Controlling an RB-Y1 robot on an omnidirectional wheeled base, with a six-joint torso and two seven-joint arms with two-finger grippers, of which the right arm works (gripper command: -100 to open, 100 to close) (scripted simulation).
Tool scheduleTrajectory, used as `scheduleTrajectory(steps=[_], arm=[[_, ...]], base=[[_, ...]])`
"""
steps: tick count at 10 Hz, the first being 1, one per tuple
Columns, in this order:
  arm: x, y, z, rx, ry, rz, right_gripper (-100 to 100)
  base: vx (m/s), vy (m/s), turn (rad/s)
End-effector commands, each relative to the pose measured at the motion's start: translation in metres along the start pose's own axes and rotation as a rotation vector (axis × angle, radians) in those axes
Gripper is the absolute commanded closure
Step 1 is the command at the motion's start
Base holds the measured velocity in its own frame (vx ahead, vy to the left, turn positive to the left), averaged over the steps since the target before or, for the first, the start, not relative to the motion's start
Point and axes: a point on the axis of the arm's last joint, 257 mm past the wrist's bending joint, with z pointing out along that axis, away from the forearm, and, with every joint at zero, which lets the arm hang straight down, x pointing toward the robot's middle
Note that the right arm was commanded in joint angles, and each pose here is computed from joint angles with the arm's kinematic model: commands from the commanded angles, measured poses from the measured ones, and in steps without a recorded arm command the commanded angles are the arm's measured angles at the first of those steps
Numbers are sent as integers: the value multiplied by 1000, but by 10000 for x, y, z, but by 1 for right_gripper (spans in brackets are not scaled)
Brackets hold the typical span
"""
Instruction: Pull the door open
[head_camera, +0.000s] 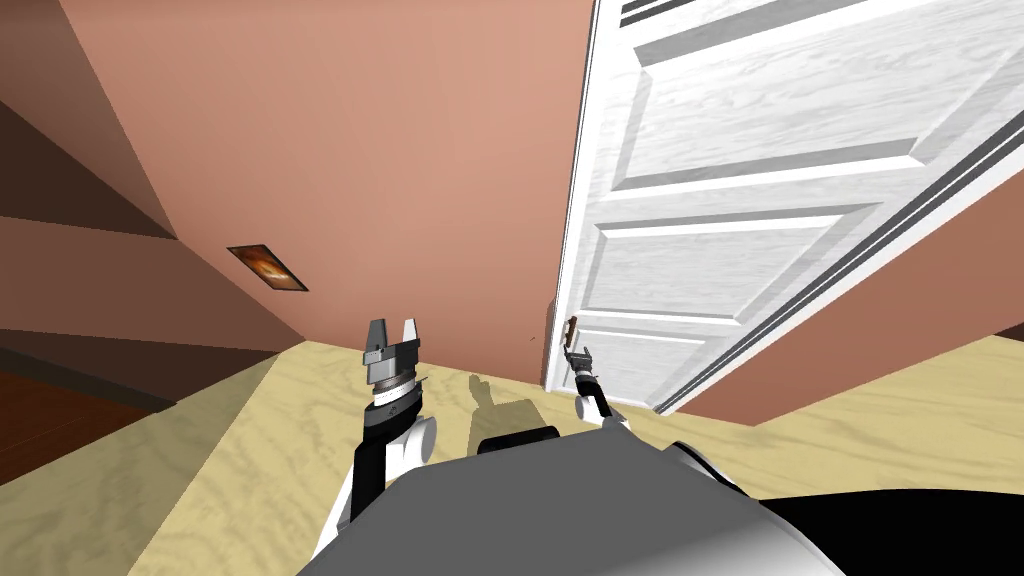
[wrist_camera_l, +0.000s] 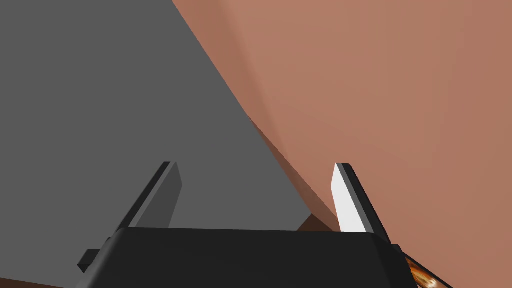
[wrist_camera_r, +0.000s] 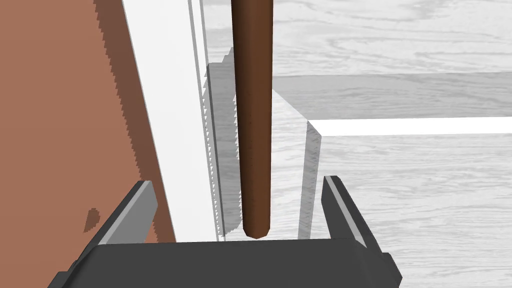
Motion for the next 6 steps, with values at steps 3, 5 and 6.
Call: scheduleTrajectory(steps=[3, 5, 6], arm=[[-11, 412, -81, -36, 1, 5, -100], [-11, 412, -81, -36, 1, 5, -100], [-14, 587, -111, -51, 2, 5, -100]], base=[[179, -11, 102], [92, -24, 11], [83, -12, 104]])
